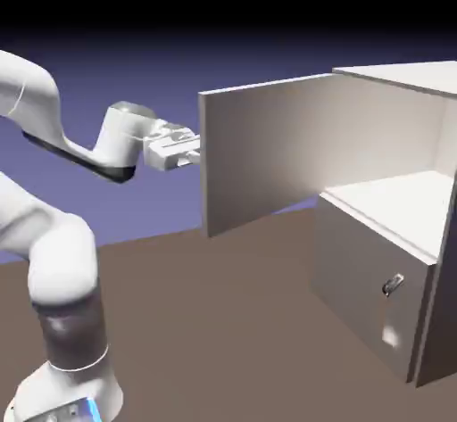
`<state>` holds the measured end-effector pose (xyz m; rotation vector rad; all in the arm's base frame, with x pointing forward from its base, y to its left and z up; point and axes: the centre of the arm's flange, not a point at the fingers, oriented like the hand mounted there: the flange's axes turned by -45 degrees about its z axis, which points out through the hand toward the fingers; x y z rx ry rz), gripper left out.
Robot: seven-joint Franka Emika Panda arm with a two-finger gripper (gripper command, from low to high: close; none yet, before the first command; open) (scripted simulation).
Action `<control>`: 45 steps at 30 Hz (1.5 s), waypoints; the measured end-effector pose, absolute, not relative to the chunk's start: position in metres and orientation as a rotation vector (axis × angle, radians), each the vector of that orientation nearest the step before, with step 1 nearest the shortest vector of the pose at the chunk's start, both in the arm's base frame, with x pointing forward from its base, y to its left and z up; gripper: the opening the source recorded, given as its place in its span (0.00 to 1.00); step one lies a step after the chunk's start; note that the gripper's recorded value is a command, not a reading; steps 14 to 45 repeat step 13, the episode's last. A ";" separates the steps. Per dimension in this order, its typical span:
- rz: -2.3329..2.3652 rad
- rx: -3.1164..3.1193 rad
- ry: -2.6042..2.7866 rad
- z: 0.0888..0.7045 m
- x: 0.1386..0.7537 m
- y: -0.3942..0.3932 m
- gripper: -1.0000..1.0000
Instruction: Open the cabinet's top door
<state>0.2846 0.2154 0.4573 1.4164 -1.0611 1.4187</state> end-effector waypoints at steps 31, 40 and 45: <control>1.263 1.262 -1.176 0.457 0.303 0.286 0.00; 1.263 1.262 -1.176 0.457 0.303 0.286 0.00; 1.263 1.262 -1.176 0.457 0.303 0.286 0.00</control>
